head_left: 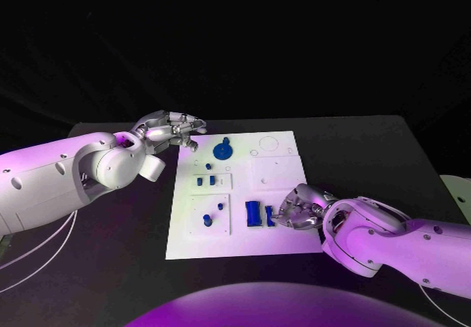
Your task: Assemble the parts on the task board
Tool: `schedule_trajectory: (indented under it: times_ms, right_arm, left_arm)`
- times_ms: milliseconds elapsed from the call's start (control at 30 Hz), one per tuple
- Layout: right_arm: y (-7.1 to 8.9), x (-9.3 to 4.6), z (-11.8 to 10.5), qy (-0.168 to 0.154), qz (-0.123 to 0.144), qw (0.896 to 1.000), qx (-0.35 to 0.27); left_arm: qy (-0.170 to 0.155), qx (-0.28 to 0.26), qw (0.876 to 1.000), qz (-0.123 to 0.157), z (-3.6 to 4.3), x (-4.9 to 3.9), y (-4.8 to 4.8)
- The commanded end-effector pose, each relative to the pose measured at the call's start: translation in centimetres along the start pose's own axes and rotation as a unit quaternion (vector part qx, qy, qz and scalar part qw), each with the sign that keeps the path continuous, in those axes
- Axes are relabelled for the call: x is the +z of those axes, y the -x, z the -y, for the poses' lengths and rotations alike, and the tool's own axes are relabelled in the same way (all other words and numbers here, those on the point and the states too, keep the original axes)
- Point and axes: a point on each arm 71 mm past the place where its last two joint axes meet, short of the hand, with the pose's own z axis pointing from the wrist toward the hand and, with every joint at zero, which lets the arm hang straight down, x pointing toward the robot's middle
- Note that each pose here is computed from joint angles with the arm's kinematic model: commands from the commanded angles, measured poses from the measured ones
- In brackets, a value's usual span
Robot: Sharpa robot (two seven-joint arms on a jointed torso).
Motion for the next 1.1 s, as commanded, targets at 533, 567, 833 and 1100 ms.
schedule_trajectory:
  times_ms: [533, 567, 833, 1100]
  right_arm:
    - [7.0, 1.8, -0.1, 0.124, 0.042, 0.977, 0.171]
    - [7.6, 2.3, 0.1, 0.128, 0.044, 0.972, 0.191]
    - [11.9, 7.4, 1.9, 0.168, 0.08, 0.94, 0.287]
    - [15.2, 11.5, 3.2, 0.201, 0.127, 0.913, 0.332]
  left_arm:
    - [-0.04, -0.028, 0.998, 0.032, -0.29, -0.37, 1.06]
    - [-0.043, -0.03, 0.998, 0.038, -0.42, -0.29, 1.21]
    - [-0.07, -0.046, 0.99, 0.116, -1.45, 0.73, 2.94]
    - [-0.1, -0.061, 0.974, 0.193, -2.39, 2.39, 4.45]
